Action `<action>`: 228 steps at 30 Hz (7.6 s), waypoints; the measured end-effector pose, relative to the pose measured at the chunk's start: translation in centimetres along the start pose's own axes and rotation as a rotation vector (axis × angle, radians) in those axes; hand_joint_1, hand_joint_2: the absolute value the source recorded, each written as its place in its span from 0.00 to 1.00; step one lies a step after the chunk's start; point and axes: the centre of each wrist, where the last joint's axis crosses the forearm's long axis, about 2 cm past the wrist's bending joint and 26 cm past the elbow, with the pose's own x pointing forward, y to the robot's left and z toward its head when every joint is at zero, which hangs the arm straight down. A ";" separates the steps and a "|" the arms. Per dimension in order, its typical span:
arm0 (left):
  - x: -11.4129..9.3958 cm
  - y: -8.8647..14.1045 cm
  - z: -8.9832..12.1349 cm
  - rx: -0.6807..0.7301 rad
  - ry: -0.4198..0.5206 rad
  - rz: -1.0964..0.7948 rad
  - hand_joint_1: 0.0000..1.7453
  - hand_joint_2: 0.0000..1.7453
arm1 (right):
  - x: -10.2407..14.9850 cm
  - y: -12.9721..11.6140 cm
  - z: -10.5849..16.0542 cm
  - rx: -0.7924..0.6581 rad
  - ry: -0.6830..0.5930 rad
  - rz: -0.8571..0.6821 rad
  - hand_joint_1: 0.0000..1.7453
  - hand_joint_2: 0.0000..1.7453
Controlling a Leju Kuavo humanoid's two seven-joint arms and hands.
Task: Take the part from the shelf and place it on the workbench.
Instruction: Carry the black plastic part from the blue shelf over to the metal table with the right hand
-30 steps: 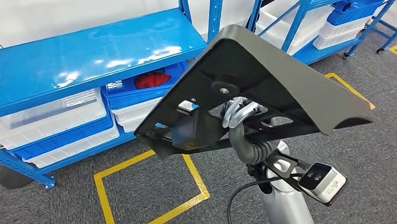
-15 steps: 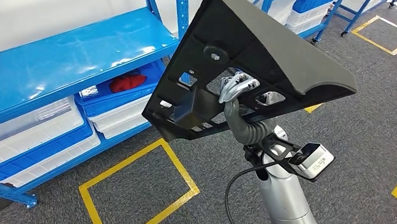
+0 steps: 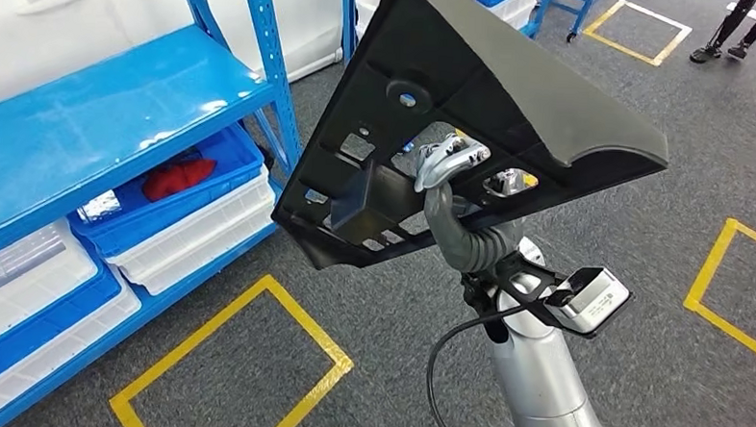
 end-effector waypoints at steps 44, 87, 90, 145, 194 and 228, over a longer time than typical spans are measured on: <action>0.1 -0.3 0.0 0.004 0.002 -0.004 0.00 0.00 | 0.5 0.7 1.9 -0.134 0.108 0.294 1.00 1.00; -0.6 -0.9 0.2 -0.014 0.016 -0.003 0.00 0.00 | 1.0 2.6 1.8 -0.067 -0.014 0.240 1.00 1.00; -0.5 -0.8 0.2 -0.014 0.016 -0.008 0.00 0.00 | 1.6 2.7 2.3 -0.077 -0.014 0.246 1.00 1.00; 0.4 2.2 -0.1 0.172 0.121 -0.112 0.00 0.00 | -0.1 1.7 6.2 -0.146 0.145 0.227 1.00 1.00; 0.4 2.7 -0.1 0.125 0.159 -0.160 0.00 0.00 | 0.5 3.9 7.1 0.025 0.120 -0.127 1.00 1.00; 0.2 0.1 0.0 0.074 0.131 -0.156 0.00 0.00 | 1.6 3.7 0.5 0.201 -0.073 -0.351 1.00 1.00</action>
